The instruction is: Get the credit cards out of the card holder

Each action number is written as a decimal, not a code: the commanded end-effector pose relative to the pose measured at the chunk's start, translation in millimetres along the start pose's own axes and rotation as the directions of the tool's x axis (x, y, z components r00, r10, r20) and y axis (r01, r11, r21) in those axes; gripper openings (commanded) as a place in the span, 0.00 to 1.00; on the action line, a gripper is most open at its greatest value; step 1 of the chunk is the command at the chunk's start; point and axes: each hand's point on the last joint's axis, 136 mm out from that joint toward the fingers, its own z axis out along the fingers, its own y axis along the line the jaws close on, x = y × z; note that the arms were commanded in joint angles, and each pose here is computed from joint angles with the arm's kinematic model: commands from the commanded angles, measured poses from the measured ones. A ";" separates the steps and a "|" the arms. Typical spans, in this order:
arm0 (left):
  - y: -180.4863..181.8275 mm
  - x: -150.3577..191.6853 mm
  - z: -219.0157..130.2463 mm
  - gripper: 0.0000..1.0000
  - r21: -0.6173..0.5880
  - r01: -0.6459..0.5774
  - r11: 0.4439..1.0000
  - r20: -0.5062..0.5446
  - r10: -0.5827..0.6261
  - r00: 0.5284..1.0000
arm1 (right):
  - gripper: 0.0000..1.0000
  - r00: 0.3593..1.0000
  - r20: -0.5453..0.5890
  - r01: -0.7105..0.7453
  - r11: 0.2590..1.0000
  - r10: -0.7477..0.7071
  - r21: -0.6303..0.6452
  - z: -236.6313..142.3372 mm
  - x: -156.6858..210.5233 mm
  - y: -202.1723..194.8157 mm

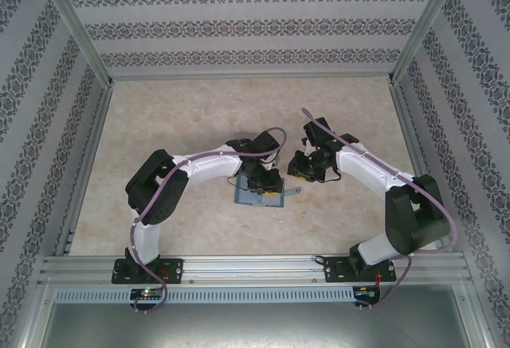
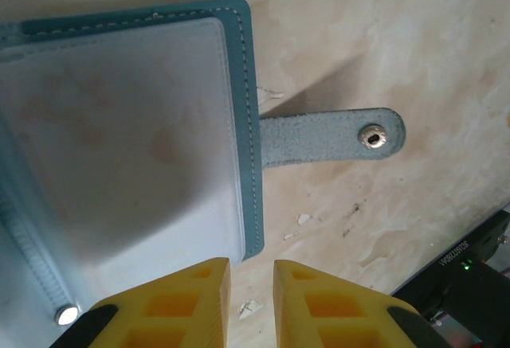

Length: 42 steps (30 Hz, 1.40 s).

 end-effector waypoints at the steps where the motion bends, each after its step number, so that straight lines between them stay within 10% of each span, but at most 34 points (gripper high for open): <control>1: -2.8 2.1 14.3 0.20 0.032 0.008 0.999 -0.024 -0.008 1.000 | 0.28 1.000 -0.012 0.000 1.000 0.000 0.002 0.5 5.1 -4.3; 42: 43.7 8.3 3.0 0.03 -0.047 0.043 0.998 0.001 -0.043 0.999 | 0.37 0.987 -0.158 -0.020 0.995 0.004 -0.098 61.6 22.6 29.6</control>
